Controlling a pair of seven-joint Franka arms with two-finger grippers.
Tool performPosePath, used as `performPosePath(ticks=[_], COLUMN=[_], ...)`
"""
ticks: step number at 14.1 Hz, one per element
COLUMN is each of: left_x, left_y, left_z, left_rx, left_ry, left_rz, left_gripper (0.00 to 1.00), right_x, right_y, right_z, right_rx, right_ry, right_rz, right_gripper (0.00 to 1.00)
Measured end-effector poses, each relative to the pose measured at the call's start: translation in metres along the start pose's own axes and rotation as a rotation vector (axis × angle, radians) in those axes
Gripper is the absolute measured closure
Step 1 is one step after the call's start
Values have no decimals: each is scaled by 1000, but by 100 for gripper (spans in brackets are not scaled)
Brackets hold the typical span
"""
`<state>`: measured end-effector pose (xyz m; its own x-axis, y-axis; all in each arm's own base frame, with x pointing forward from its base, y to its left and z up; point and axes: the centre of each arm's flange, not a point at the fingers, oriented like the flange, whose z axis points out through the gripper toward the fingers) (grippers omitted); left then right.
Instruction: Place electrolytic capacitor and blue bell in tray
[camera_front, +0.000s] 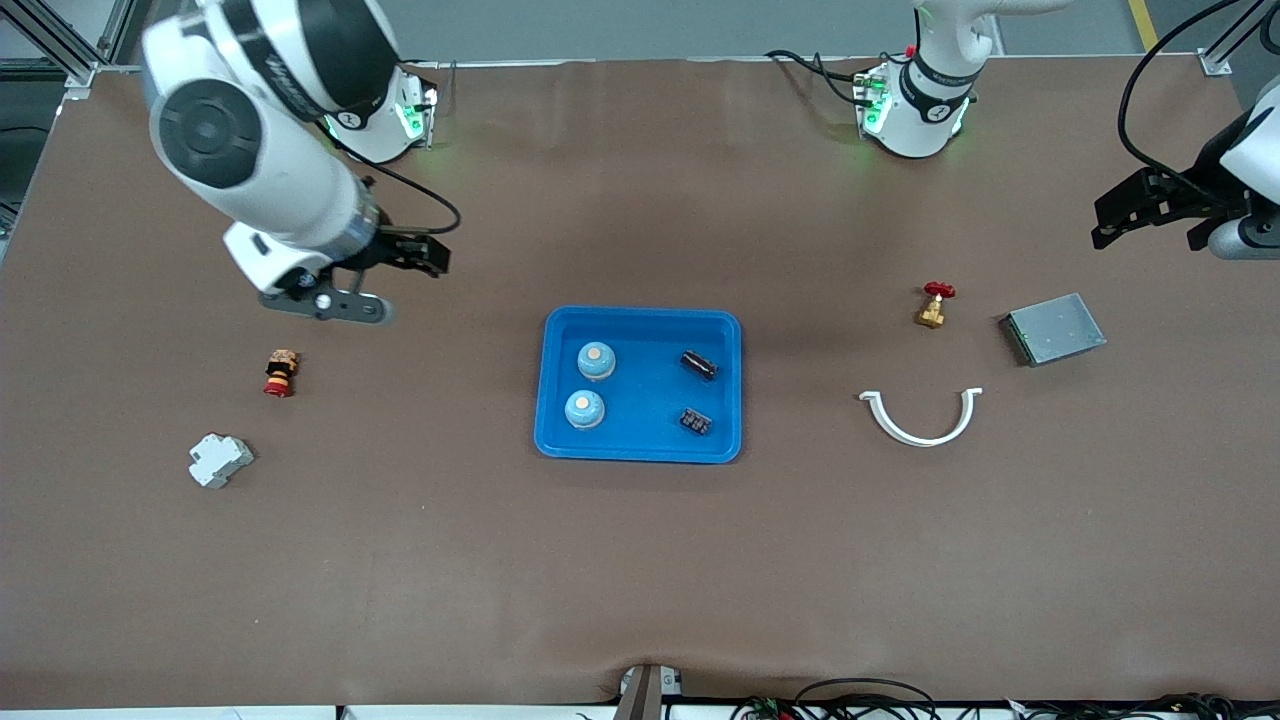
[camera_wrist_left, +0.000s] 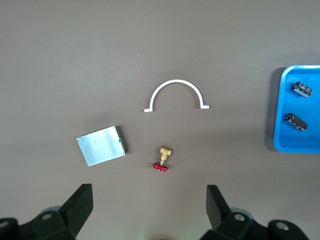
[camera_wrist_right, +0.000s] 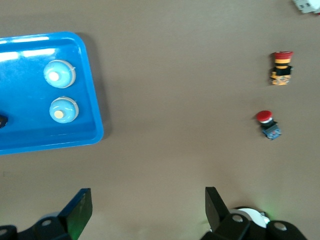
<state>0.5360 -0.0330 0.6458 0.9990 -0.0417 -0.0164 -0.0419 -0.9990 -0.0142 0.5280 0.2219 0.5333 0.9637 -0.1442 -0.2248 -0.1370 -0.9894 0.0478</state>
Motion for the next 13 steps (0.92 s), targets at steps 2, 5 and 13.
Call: performPosePath(ticks=[2,5,13], left_x=[0,0,1], left_y=[0,0,-2], left_z=[0,0,0], left_rx=[0,0,0], left_ry=[0,3,7], left_rz=[-1,-1,-3], left_gripper=[0,0,0], right_x=[8,35,69], right_y=[34,100,231], right_z=[-12,-20,-27], right_rx=[20,51,105], right_ry=[10,23,62], right_rz=[-22,-63,40], right_gripper=[0,0,0])
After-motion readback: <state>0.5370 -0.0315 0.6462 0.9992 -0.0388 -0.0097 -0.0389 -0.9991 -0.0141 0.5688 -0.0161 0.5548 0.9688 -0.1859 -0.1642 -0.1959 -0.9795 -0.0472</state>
